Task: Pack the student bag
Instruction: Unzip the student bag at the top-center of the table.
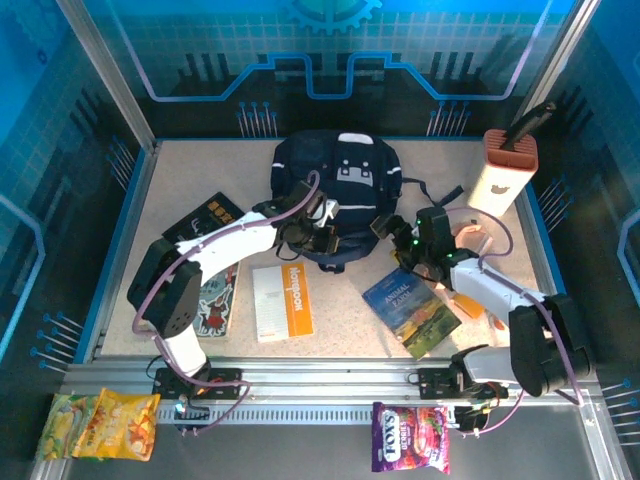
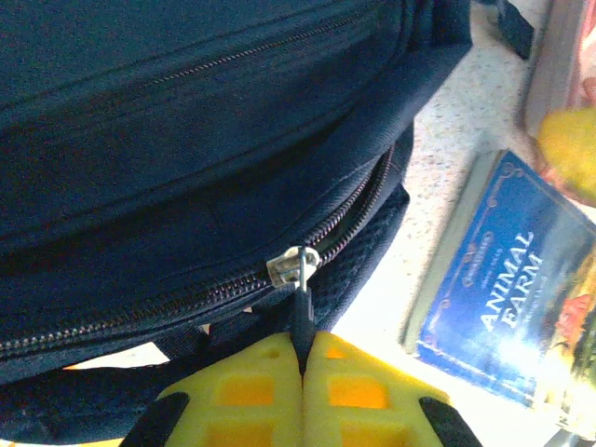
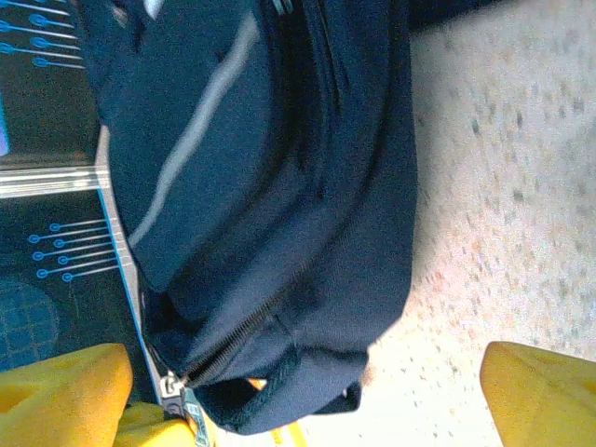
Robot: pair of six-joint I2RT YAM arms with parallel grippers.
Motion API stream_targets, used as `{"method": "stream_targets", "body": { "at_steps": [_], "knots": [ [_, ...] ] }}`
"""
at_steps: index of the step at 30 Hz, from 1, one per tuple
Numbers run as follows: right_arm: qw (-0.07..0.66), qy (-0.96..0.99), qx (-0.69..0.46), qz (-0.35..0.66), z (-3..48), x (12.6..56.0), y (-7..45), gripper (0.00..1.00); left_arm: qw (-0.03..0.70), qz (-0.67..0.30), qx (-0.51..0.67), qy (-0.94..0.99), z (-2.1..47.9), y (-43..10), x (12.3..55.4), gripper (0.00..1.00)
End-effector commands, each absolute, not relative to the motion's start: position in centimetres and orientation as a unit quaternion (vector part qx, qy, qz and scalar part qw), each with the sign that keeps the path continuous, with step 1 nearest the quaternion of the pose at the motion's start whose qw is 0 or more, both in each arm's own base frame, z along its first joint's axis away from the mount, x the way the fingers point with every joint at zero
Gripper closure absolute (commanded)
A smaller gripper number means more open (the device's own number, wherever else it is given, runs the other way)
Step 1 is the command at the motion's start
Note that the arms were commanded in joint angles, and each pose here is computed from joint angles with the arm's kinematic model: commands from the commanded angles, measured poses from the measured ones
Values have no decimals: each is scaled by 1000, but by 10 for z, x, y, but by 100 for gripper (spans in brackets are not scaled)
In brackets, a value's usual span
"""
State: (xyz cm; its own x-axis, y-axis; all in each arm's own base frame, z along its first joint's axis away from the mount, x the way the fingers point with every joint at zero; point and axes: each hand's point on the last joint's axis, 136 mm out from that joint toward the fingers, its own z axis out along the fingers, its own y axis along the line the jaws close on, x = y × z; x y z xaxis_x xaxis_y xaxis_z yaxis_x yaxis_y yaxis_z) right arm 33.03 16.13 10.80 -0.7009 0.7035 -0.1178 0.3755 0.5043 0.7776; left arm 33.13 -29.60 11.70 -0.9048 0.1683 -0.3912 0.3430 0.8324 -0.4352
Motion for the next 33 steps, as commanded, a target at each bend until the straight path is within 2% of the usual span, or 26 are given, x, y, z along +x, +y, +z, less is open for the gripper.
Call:
{"method": "stream_targets", "body": {
  "at_steps": [1,8,16,18,20,24,28,33],
  "knots": [
    [214,823,352,390,108,332,170,0,163,-300,149,928,137,-321,328,100],
    [196,826,336,408,98,350,202,0,153,-311,155,925,135,-328,323,100],
    [169,833,347,396,78,361,214,0,146,-310,157,926,131,-327,319,100],
    [162,837,347,391,74,361,216,3,146,-308,160,927,132,-326,319,100],
    [160,838,349,388,70,361,215,11,147,-302,160,928,132,-323,319,100],
    [175,847,338,370,67,362,208,40,156,-298,163,927,134,-320,318,100],
    [208,861,325,330,72,367,191,63,162,-273,158,935,127,-309,319,100],
    [245,874,305,289,88,371,172,71,163,-250,143,944,124,-283,318,100]
  ]
}}
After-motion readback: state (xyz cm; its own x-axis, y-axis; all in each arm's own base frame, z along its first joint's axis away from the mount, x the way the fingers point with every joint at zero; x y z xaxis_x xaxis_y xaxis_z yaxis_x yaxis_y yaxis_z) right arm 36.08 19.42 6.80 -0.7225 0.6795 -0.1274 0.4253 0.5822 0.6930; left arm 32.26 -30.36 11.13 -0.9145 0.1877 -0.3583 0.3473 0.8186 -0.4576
